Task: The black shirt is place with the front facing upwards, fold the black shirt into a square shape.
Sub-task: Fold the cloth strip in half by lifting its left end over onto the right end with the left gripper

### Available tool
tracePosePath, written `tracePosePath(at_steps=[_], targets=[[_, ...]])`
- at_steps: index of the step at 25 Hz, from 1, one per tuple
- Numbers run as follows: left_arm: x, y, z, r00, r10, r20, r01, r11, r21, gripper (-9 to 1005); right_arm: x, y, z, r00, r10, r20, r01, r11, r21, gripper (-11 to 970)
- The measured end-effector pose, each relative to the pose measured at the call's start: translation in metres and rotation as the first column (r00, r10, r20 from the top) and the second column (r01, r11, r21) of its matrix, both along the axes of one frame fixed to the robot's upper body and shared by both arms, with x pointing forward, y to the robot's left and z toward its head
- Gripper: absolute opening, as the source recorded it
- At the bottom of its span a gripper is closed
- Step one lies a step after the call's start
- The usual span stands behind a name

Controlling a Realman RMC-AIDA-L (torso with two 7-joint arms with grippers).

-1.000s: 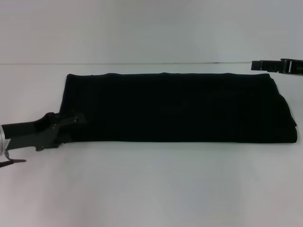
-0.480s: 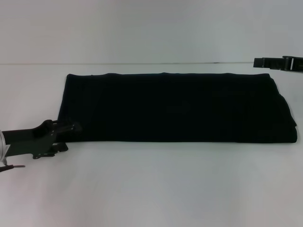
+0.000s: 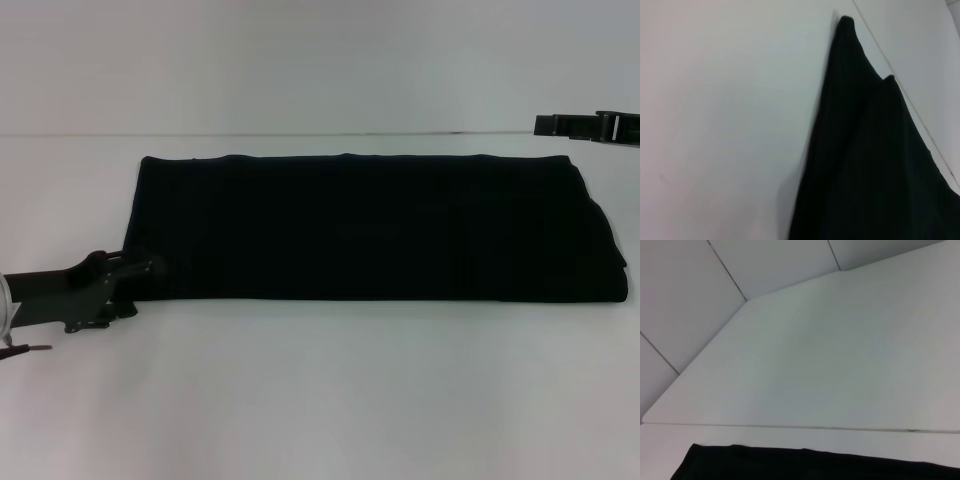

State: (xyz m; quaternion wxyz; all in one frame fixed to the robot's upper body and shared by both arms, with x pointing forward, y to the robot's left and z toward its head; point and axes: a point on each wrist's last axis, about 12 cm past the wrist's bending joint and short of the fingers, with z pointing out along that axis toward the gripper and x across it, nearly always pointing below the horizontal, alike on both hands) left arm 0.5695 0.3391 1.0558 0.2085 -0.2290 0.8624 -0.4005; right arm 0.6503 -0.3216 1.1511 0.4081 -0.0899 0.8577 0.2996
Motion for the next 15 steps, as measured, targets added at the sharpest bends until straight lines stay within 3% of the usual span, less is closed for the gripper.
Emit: tracePosePath(at_steps=[15], targets=[[0.018,-0.001,0.01,0.999,0.004,0.032,-0.005,0.999,0.053,875,0.001,0.0,0.001,1.0,-0.005,0.005,0.005,1.0,0.006,758]])
